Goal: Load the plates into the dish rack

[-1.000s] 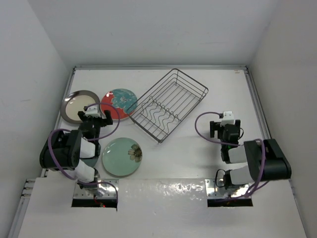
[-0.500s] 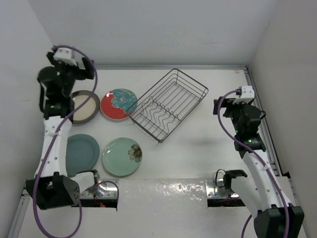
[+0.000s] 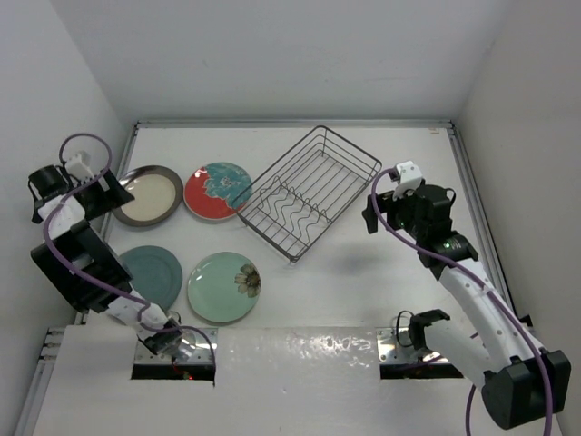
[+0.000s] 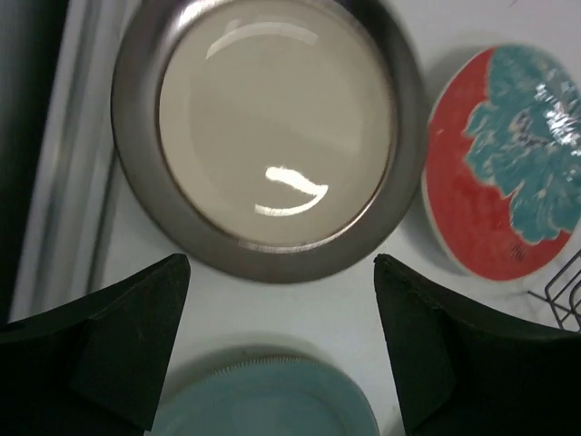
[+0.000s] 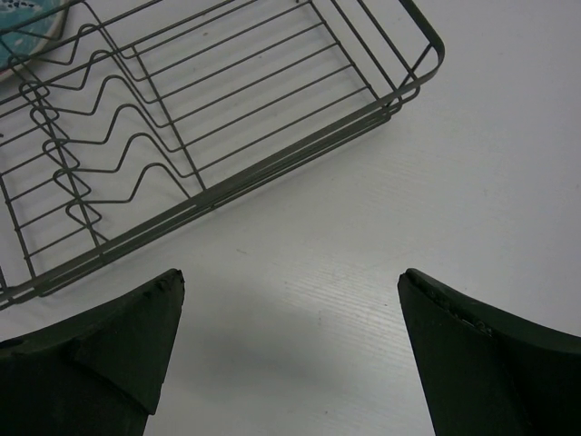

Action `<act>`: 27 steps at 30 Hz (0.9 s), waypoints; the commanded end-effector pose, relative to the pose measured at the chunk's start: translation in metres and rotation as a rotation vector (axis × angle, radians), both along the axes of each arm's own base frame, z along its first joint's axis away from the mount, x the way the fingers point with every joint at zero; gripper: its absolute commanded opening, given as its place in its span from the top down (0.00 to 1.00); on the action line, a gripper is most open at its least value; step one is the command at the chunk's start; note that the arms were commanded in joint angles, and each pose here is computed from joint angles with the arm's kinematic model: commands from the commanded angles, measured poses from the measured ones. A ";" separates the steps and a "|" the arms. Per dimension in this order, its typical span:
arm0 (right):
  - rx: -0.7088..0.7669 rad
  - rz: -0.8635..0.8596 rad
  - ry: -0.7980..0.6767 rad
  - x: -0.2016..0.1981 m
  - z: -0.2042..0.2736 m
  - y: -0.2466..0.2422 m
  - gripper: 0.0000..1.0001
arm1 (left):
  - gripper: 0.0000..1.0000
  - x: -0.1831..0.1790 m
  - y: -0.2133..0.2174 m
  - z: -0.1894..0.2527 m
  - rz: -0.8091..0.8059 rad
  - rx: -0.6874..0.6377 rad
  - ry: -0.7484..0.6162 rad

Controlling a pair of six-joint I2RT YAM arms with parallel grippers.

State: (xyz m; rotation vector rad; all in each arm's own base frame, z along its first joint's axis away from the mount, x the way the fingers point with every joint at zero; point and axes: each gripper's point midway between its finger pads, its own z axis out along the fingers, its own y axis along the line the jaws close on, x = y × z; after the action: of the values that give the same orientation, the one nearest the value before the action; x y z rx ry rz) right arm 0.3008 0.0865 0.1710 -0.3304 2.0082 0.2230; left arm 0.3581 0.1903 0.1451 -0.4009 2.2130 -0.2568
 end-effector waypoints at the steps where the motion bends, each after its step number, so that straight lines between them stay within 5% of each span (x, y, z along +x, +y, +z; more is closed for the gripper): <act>1: -0.005 0.044 -0.051 -0.002 0.012 0.011 0.01 | 0.22 -0.010 0.033 0.011 0.075 0.056 -0.034; 14: -0.033 0.092 -0.054 -0.005 0.013 0.023 0.05 | 0.23 -0.008 0.064 -0.101 0.128 -0.069 0.112; 27: -0.027 0.089 -0.077 -0.003 0.022 0.031 0.05 | 0.25 0.037 0.068 -0.114 0.088 -0.218 -0.012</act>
State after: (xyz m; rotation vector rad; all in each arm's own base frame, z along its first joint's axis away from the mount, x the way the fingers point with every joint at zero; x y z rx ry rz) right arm 0.2892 0.1166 0.1719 -0.4617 1.9815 0.2488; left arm 0.3752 0.2485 0.0144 -0.6672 2.2426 -0.4260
